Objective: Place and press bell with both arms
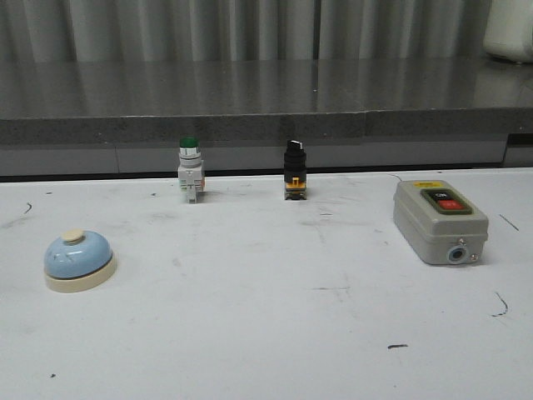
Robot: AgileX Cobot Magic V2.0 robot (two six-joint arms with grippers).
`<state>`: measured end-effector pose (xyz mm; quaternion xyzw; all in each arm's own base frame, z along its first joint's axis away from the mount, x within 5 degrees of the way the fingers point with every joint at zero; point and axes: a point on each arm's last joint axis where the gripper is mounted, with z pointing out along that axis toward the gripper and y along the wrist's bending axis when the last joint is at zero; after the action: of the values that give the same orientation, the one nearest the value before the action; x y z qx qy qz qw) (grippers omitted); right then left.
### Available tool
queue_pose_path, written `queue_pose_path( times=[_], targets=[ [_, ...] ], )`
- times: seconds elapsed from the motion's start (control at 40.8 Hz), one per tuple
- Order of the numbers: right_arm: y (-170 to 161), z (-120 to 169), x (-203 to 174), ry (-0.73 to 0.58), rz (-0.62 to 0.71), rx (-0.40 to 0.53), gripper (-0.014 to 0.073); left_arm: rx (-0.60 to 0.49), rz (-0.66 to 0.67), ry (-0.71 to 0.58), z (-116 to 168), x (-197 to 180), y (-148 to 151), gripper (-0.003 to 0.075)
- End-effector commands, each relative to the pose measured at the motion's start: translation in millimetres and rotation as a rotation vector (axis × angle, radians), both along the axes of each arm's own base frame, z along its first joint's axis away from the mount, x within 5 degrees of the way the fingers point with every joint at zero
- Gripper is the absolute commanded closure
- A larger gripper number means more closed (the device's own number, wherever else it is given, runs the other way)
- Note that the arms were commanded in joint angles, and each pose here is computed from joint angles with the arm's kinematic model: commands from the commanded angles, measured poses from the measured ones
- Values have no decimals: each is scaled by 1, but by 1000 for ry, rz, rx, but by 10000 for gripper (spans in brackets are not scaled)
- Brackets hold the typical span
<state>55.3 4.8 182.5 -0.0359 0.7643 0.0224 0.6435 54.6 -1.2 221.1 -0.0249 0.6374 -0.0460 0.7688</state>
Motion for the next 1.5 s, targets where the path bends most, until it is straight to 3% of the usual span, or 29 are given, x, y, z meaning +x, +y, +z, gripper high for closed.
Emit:
queue_pose_path(
  times=[0.0,0.147,0.393,0.466,0.638,0.736,0.883,0.957,1.006,1.227,1.472],
  targets=[
    [-1,10,0,-103,-7,-15,662,-32,-4,-241,17,-7,1,739],
    [-1,10,0,-103,-7,-15,662,-50,-6,-282,59,-15,1,739],
    [-1,10,0,-103,-7,-15,662,-42,-8,101,115,15,-1,740],
    [-1,10,0,-103,-7,-15,662,-40,-8,180,119,28,-1,740],
    [-1,10,0,-103,-7,-15,662,-39,-7,235,117,42,-1,730],
    [-1,10,0,-103,-7,-15,662,-39,-7,238,117,42,-1,603],
    [-1,10,0,-103,-7,-15,662,-39,-7,238,117,42,-1,183],
    [-1,10,0,-103,-7,-15,662,-42,-7,238,117,42,-1,48],
    [-1,10,0,-103,-7,-15,662,-57,-12,257,115,42,-2,20],
    [-1,10,0,-103,-7,-15,662,-21,-33,407,101,66,-5,31],
    [-1,10,0,-103,-7,-15,662,37,-190,630,80,113,-36,31]
  ],
)
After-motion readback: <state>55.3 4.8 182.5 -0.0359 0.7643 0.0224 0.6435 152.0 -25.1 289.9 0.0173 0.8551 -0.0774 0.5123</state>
